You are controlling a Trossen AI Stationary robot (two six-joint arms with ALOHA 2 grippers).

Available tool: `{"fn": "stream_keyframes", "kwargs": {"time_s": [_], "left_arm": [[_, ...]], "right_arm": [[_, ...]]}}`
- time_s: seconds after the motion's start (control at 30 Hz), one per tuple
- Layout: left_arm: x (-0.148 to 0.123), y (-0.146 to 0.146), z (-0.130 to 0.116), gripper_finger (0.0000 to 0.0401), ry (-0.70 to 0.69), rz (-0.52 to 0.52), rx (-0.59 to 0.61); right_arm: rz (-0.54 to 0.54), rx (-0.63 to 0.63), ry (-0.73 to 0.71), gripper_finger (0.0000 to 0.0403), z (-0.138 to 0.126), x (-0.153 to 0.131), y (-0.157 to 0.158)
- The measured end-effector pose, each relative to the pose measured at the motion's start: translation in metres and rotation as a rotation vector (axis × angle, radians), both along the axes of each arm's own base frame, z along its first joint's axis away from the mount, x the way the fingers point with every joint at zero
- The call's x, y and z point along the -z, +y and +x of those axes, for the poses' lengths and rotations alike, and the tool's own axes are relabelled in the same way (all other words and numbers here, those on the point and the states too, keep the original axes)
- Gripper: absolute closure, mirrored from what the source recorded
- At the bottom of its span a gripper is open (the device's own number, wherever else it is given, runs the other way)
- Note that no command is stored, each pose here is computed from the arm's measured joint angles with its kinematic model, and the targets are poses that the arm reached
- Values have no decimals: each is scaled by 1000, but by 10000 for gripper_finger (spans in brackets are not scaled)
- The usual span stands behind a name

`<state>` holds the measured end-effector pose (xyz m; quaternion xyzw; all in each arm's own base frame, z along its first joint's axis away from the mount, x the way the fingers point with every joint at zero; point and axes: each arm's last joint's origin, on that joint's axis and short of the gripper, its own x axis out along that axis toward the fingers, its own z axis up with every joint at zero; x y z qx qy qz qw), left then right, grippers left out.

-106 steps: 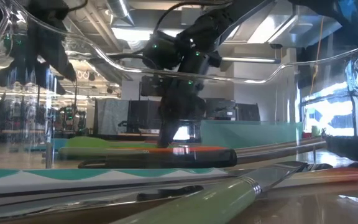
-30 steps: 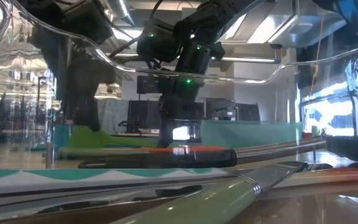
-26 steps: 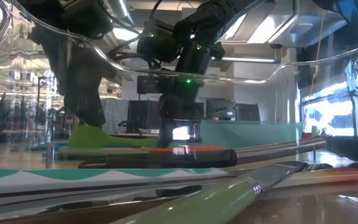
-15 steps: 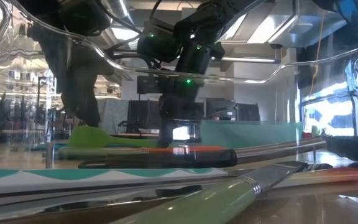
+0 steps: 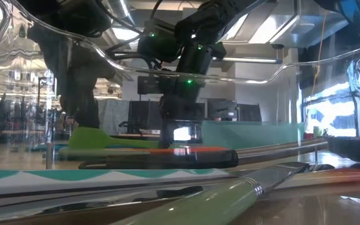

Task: Pick & Place Kitchen Items
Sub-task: Put the green spatula into the green bin

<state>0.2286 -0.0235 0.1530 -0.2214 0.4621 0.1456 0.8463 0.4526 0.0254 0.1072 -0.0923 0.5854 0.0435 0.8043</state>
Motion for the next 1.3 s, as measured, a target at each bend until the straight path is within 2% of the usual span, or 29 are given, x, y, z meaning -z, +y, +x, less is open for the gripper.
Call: {"fn": "stream_keyframes", "kwargs": {"time_s": [0.27, 0.47, 0.63, 0.8, 0.93, 1.07, 1.3], "left_arm": [[21, -4, 6, 185, 80, 5, 9], [28, -4, 10, 219, 84, 5, -15], [29, -3, 8, 277, 99, 12, -58], [30, -2, 7, 372, 109, 7, -69], [29, -4, 10, 383, 91, -70, -32], [25, -5, 14, 383, 42, -120, -24], [8, -6, 22, 384, -17, -134, -40]], "right_arm": [[0, 2, 0, 344, 0, 0, 0], [5, 8, 0, 344, 0, 0, 0], [14, 29, -2, 344, 0, -1, 0], [14, 29, -46, 344, -3, -21, -2], [69, 37, -36, 340, -8, -33, -1], [96, 99, -15, 315, -15, -47, -1], [94, 139, -16, 223, -25, -72, -1]]}}
